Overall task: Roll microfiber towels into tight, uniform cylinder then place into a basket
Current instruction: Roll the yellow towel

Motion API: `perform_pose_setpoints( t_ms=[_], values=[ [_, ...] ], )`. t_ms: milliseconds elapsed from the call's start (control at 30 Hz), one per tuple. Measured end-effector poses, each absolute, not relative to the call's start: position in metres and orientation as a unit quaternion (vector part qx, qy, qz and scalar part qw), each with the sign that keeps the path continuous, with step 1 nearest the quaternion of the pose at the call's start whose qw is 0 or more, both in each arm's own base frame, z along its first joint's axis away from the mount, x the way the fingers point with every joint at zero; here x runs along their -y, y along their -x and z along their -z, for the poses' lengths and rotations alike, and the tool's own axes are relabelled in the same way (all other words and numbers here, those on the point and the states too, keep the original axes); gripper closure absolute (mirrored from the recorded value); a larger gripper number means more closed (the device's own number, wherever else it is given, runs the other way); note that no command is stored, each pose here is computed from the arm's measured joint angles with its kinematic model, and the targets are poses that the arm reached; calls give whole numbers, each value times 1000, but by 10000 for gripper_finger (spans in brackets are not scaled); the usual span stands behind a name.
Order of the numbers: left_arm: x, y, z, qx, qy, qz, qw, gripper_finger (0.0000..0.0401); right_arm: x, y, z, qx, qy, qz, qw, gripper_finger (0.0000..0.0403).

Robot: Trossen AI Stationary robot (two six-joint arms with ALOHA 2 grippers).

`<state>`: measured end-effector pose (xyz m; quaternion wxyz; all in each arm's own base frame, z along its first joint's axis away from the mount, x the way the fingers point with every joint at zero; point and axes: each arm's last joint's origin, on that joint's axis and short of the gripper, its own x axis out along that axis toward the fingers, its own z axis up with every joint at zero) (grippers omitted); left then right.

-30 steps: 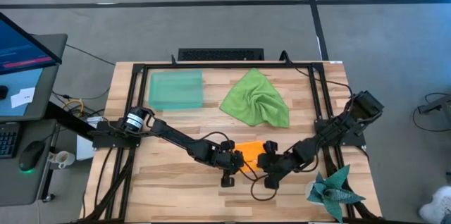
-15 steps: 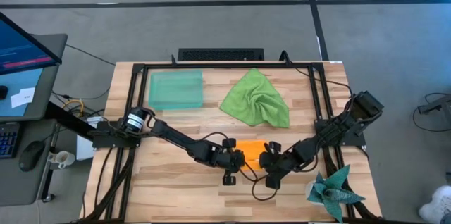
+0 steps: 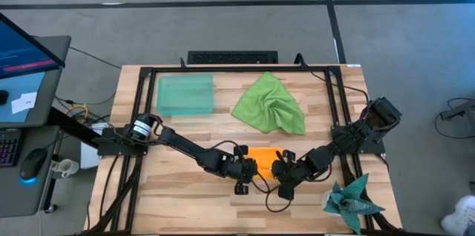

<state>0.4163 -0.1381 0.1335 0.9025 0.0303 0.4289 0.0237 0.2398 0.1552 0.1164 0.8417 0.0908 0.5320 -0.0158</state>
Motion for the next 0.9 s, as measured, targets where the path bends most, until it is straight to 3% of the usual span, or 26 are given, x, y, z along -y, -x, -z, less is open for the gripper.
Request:
perform_pose_setpoints(
  t_ms=[367, 567, 900],
  values=[
    [170, -397, -181, -368, -121, -1, 922, 335, -155, -239, -116, -535, -90, 16, 840, 389],
    [182, -409, -160, -342, -132, 104, 925, 335, -154, -240, -116, -534, -97, 22, 839, 385],
    [133, -432, -141, -363, -84, 52, 926, 335, -154, -240, -117, -535, -106, 25, 838, 386]
  ],
)
